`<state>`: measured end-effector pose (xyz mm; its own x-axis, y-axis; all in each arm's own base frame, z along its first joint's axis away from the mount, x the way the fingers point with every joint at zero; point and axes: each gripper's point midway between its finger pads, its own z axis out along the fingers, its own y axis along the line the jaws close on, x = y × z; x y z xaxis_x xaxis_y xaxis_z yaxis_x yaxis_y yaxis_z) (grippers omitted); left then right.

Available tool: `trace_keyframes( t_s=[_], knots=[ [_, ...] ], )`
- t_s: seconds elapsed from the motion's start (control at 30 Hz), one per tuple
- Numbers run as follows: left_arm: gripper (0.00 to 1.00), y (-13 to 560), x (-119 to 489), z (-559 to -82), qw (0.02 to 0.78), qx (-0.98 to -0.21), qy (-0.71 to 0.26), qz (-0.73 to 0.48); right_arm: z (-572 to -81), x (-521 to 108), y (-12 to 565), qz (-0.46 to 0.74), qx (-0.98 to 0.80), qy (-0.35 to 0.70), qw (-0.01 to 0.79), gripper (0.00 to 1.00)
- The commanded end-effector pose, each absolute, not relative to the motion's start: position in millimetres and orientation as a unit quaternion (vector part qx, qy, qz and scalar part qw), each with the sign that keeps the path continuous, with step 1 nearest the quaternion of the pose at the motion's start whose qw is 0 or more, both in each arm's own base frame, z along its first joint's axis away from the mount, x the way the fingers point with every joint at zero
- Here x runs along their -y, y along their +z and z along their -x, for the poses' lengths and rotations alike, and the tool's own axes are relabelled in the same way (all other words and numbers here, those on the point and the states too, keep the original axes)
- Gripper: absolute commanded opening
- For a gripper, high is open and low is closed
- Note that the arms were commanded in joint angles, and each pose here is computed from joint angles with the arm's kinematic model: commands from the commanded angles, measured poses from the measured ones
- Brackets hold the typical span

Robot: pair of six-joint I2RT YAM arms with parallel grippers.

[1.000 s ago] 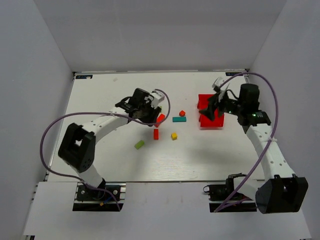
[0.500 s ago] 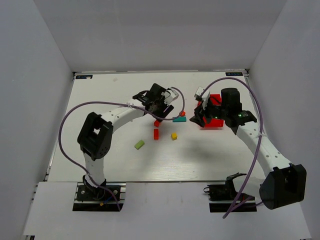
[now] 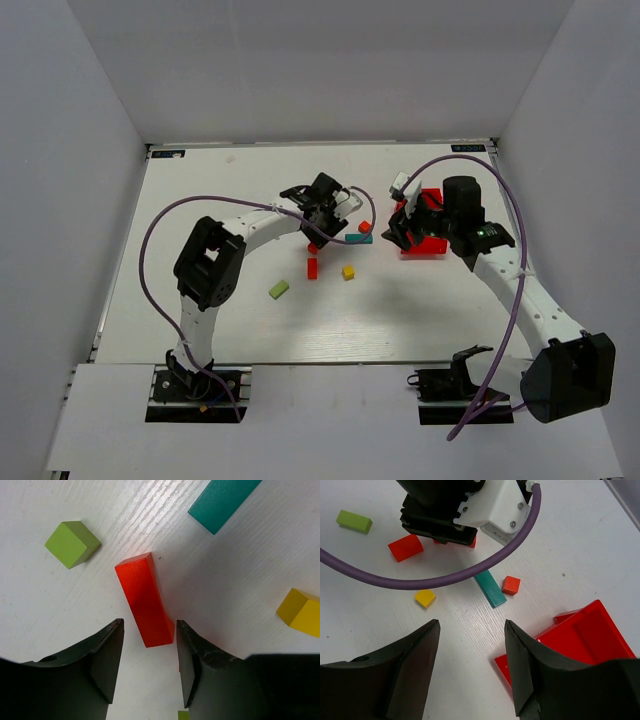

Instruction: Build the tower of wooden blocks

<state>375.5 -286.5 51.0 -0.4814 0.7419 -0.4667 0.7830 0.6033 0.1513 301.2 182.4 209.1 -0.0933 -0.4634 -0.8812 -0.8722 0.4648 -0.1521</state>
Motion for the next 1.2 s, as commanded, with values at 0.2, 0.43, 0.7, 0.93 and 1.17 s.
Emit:
trace_keyframes(
  t_s=[0.2,0.43,0.7,0.93,1.17],
  knots=[
    [0.57,53.5,292.0,-384.1,0.256,-0.856,-0.023,-0.448,-300.1,-183.1,219.9,0.471,-0.694,0.207,0.503,0.6],
    [0.57,48.9,293.2,-385.5,0.25,-0.858,-0.022,-0.449,-299.1,-183.7,220.5,0.471,-0.693,0.207,0.504,0.6],
    [0.41,42.1,289.8,-384.4,0.238,-0.861,-0.014,-0.45,-297.9,-183.0,222.2,0.471,-0.692,0.207,0.507,0.6],
    [0.07,51.9,289.0,-387.7,0.248,-0.843,-0.008,-0.477,-295.8,-182.8,225.0,0.472,-0.689,0.208,0.509,0.6],
    [0.0,64.2,276.6,-395.0,0.272,-0.814,0.005,-0.512,-291.7,-182.2,229.4,0.476,-0.682,0.206,0.516,0.6]
  ],
)
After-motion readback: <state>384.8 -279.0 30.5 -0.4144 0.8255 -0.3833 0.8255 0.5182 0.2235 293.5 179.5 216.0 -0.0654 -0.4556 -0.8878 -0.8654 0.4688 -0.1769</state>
